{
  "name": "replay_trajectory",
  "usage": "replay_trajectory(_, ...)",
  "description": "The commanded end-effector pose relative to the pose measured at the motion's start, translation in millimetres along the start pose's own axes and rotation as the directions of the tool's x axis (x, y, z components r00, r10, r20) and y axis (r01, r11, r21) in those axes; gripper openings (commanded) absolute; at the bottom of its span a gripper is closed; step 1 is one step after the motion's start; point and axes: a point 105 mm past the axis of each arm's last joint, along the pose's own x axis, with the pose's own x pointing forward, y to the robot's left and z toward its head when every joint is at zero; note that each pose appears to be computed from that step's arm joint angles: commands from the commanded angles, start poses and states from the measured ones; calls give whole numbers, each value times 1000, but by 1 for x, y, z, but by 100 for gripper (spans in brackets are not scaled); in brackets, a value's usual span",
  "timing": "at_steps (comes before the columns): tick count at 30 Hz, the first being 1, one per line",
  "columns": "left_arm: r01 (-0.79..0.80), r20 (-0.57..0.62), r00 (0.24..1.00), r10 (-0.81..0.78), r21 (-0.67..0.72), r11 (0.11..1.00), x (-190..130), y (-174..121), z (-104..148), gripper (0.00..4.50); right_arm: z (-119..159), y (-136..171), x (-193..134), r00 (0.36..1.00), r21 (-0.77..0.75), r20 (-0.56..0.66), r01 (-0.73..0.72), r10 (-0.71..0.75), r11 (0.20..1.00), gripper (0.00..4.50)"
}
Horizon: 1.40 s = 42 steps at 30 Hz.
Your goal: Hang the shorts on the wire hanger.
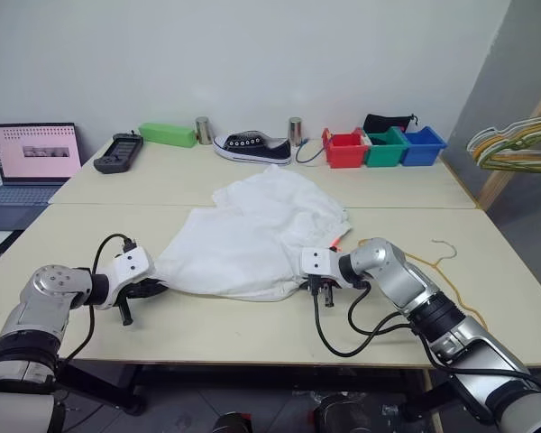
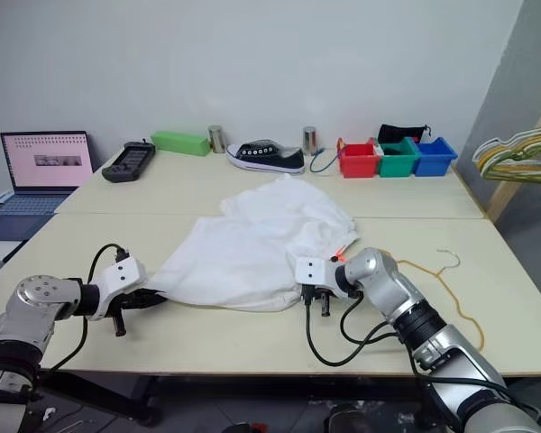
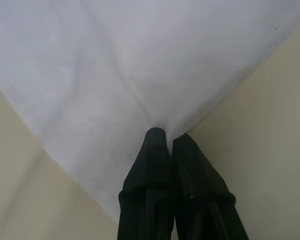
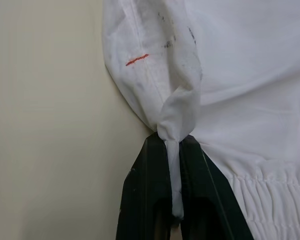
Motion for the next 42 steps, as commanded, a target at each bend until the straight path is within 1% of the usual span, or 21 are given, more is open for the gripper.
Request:
replay_trajectory(1,33,24,999,-33,3,999,-13,-5,14,4,16,-15,-14,998,-59,28,53,-52,997,0)
replay_trajectory(6,220,14,976,-220,-14,975,-37,-52,24,4,19,-3,-29,998,-93,55,-17,22,996,0)
replay_trajectory(10,407,-2,913,-407,-43,912,-60,-102,36,4,9,29,-53,978,-113,48,-195,202,974,0)
replay_trajectory(16,532,11,846,-533,-75,844,-80,-129,52,4,-5,68,-90,893,-92,29,-445,449,891,0)
replay_trajectory(18,500,-12,865,-501,-57,864,-79,-117,50,4,-2,63,-94,890,-66,47,-450,453,891,0)
replay_trajectory(20,386,-40,922,-386,-10,922,-71,-84,47,4,8,32,-89,929,-16,101,-357,357,934,0)
replay_trajectory(23,74,-15,997,-73,89,993,-52,-3,59,4,26,-52,-81,988,85,149,-42,29,996,0)
replay_trajectory(25,-200,23,980,198,140,970,-45,59,80,4,37,-111,-83,961,164,130,224,-246,961,0)
replay_trajectory(27,-505,71,863,501,188,843,-51,118,115,4,49,-162,-99,841,175,63,521,-538,835,0)
replay_trajectory(29,-753,182,658,731,194,629,-75,160,172,4,78,-205,-138,579,63,56,811,-813,582,0)
replay_trajectory(30,-837,241,548,801,166,522,-91,172,199,4,97,-218,-159,448,53,98,889,-889,454,0)
replay_trajectory(32,-951,340,308,889,73,301,-131,186,244,4,136,-230,-200,201,91,199,971,-959,223,0)
replay_trajectory(33,-991,387,127,913,3,137,-165,189,265,4,156,-232,-222,80,108,261,988,-962,112,0)
replay_trajectory(34,-998,420,-23,907,-60,3,-196,188,280,4,171,-231,-238,-7,118,310,993,-951,31,0)
replay_trajectory(36,-974,465,-223,857,-152,-171,-240,181,296,4,187,-227,-252,-83,130,377,991,-922,-36,0)
replay_trajectory(37,-965,487,-260,834,-159,-209,-249,177,300,4,188,-226,-250,-80,134,397,991,-914,-29,0)
replay_trajectory(38,-978,501,-207,841,-124,-167,-241,178,296,4,183,-224,-233,-8,123,404,991,-915,46,0)
replay_trajectory(39,-994,489,-102,866,-71,-77,-222,183,282,4,172,-222,-207,102,110,400,981,-911,159,0)
replay_trajectory(40,-999,474,-22,880,-35,-6,-208,185,272,4,164,-219,-190,179,104,396,966,-901,237,0)
replay_trajectory(41,-986,424,167,890,47,162,-175,186,248,4,147,-213,-162,308,82,367,929,-878,361,0)
replay_trajectory(42,-950,370,310,876,87,299,-150,183,225,4,133,-207,-140,408,77,343,885,-846,459,0)
